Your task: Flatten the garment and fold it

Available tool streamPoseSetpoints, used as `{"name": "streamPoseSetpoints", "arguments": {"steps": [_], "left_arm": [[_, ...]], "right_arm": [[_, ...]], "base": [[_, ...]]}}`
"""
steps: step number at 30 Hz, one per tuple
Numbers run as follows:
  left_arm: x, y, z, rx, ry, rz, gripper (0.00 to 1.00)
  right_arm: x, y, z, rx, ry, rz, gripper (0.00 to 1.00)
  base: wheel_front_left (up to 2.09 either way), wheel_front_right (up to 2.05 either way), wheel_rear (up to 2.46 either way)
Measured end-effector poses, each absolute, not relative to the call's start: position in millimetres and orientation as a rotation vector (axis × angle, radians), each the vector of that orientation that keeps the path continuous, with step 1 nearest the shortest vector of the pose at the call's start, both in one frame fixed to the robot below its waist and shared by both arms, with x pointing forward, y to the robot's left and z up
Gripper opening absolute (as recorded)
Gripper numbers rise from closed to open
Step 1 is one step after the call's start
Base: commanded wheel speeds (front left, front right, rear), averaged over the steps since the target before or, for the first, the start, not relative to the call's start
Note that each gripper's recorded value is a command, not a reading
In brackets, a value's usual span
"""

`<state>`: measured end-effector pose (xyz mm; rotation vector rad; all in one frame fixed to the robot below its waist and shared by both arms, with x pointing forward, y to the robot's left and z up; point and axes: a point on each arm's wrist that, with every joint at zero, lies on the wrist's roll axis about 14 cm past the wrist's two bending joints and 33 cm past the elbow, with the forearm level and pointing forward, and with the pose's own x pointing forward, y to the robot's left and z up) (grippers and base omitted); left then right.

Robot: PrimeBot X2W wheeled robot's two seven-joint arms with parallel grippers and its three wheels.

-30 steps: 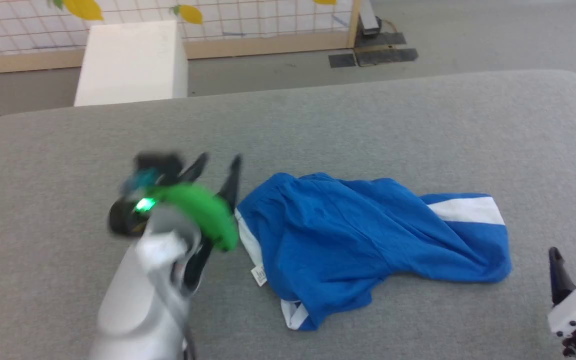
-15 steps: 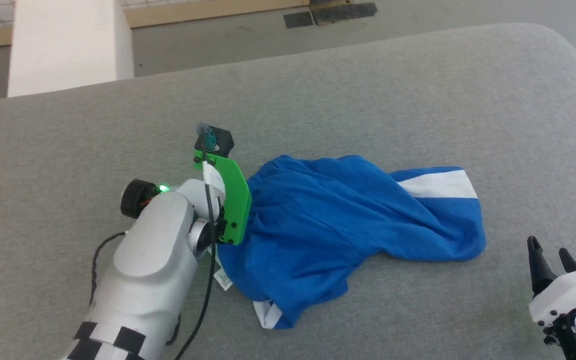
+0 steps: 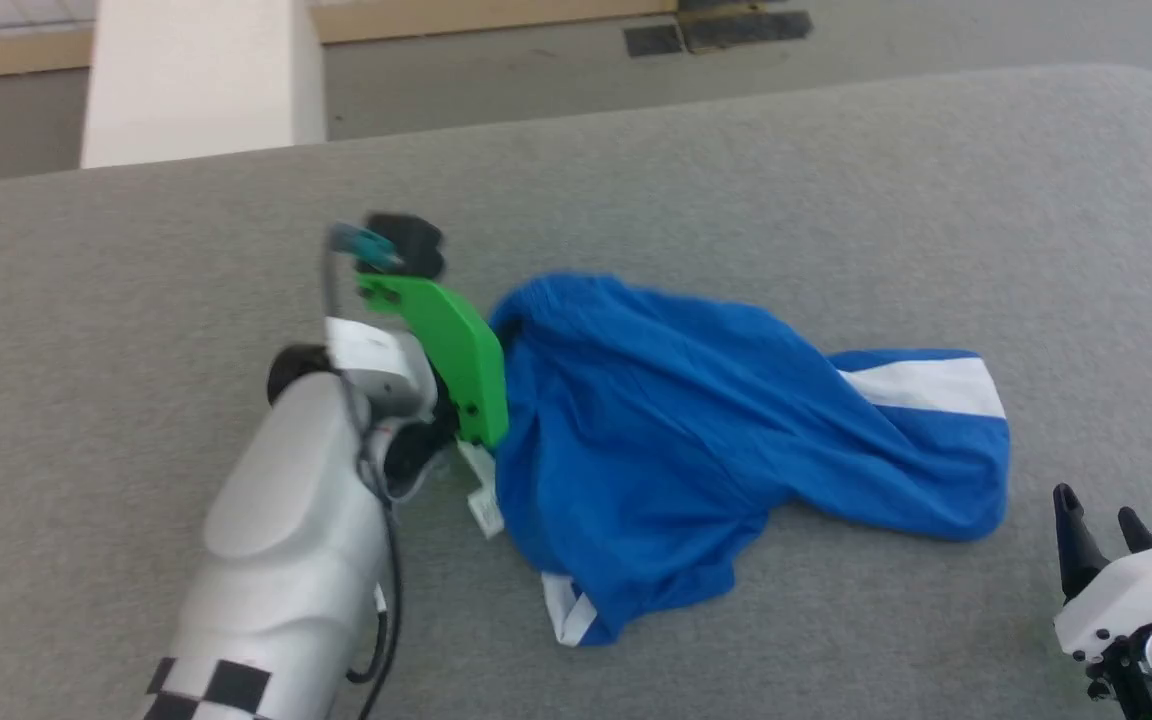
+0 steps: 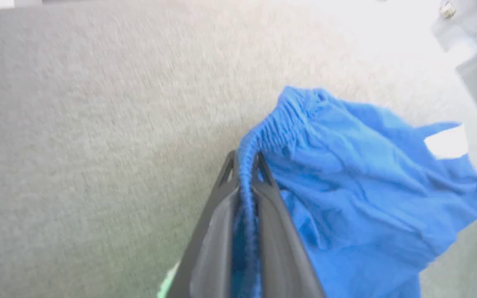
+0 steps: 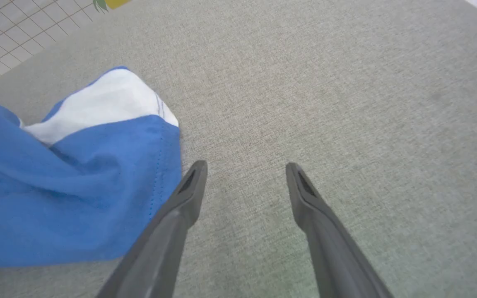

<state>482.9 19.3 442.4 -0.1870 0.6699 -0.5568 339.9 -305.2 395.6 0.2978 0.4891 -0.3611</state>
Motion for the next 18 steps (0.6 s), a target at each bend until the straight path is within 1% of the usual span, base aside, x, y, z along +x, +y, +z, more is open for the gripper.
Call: {"name": "streamPoseSetpoints", "arguments": {"steps": [3, 5, 8, 10, 13, 17, 18], "left_arm": [[494.2, 43.5, 479.0, -0.306, 0.523, -0.495, 0.00], [493.6, 65.5, 491.7, -0.355, 0.467, -0.444, 0.00], [482.3, 111.4, 495.2, -0.397, 0.425, -0.316, 0.00], [464.0, 141.9, 488.3, -0.426, 0.426, -0.226, 0.00], [424.9, 172.7, 462.4, -0.439, 0.499, -0.116, 0.00], [363.9, 190.2, 420.5, -0.512, 0.646, -0.009, 0.00], [321.9, 186.4, 394.2, -0.593, 0.758, 0.028, 0.00]], "right_arm": [[348.8, -295.4, 397.9, 0.288, 0.490, -0.324, 1.00], [354.1, -289.0, 398.8, 0.282, 0.490, -0.301, 1.00], [362.6, -274.8, 398.4, 0.280, 0.499, -0.255, 1.00], [371.4, -261.8, 400.0, 0.277, 0.495, -0.214, 1.00], [383.0, -242.1, 401.8, 0.271, 0.498, -0.152, 1.00], [395.8, -217.4, 404.5, 0.264, 0.498, -0.079, 1.00], [403.9, -198.2, 406.8, 0.256, 0.500, -0.023, 1.00]], "base": [[0.00, 0.00, 0.00], [0.00, 0.00, 0.00], [0.00, 0.00, 0.00], [0.00, 0.00, 0.00], [0.00, 0.00, 0.00], [0.00, 0.00, 0.00], [0.00, 0.00, 0.00]]}}
